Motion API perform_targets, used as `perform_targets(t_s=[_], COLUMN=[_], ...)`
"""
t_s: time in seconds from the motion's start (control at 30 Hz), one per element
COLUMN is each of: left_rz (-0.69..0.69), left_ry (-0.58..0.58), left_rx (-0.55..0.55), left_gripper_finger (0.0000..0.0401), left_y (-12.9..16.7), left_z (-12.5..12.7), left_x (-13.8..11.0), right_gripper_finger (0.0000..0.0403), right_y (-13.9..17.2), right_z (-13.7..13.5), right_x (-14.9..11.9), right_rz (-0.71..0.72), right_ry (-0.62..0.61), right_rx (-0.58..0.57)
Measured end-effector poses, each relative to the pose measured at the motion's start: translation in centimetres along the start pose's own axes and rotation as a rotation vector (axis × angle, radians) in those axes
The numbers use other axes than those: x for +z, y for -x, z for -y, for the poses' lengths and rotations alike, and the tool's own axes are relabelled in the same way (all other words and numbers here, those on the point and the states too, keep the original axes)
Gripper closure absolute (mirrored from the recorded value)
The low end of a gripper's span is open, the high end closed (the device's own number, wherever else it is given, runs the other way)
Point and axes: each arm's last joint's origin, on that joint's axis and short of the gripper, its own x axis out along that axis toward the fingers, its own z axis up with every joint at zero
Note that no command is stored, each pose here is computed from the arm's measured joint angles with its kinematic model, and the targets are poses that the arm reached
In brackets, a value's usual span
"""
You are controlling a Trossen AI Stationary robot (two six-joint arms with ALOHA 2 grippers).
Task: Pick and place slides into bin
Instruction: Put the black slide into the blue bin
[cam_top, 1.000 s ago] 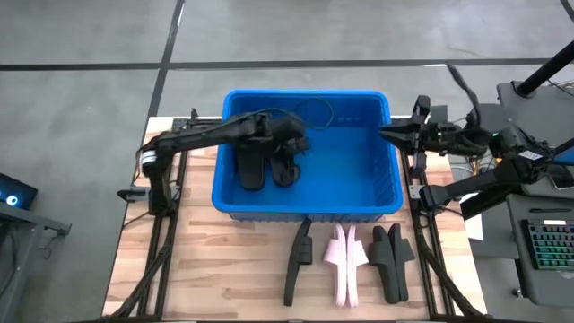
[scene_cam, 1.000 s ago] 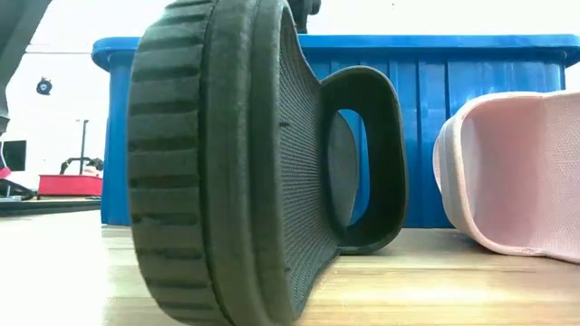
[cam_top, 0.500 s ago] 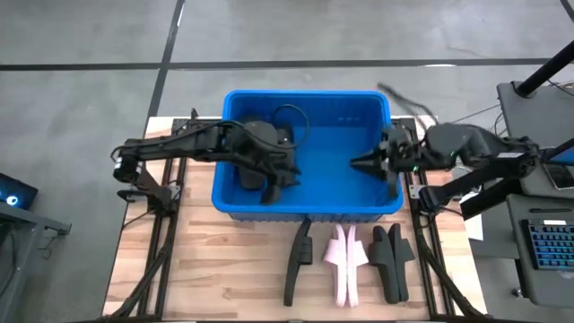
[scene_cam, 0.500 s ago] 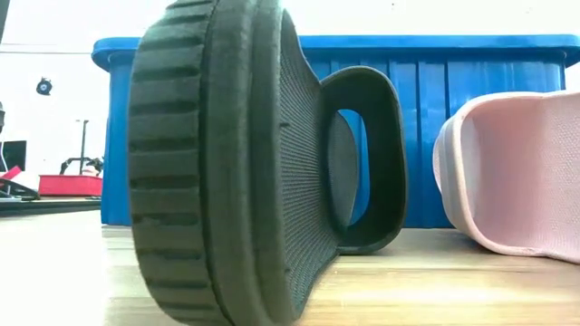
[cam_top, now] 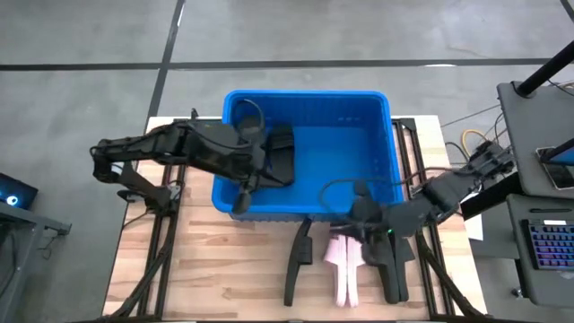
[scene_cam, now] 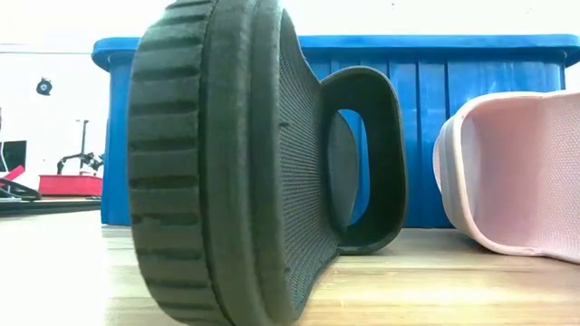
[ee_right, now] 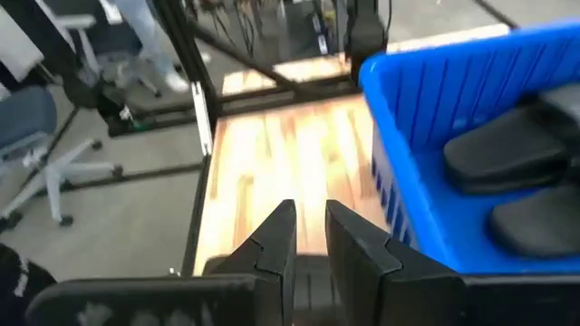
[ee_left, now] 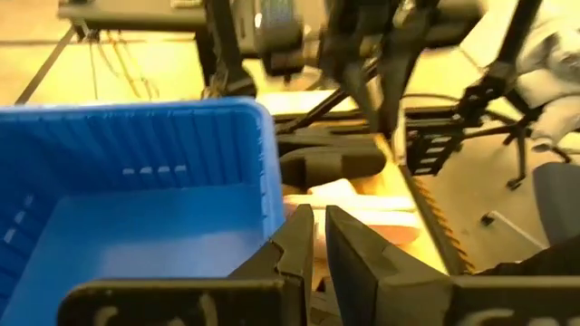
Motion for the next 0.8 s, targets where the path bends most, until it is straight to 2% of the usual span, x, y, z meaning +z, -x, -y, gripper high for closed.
perform_targets(t_s=[0.2,0.43,0.6,0.8], left_rz=[0.059,0.111,0.112,0.061], left_ry=[-0.007,0.018,0.019,0.021], left_rx=[-0.015,-0.002,0.020,0.059], left_gripper_finger=[0.0381,0.0381,0.0381,0.0381], left_y=[3.0,6.0,6.8,6.2], left_z=[0.5,0.6,0.5,0.4], left_x=[0.3,0.4,0.2,-0.2], right_gripper_finger=[0.0349,0.0336,0.0283,0.0205], right_y=[-3.6,-6.7,-9.1,-11.9], right_z=[-1.1,-1.6,-1.7,-2.0], right_x=[-1.9,-4.5,-7.0,-9.2], right_rz=[-0.121,-0.317,-0.477,-0.542], right_ry=[0.042,-0.053,-0.115,-0.173], right_rx=[-0.022,-0.050,-0.136,-0.209])
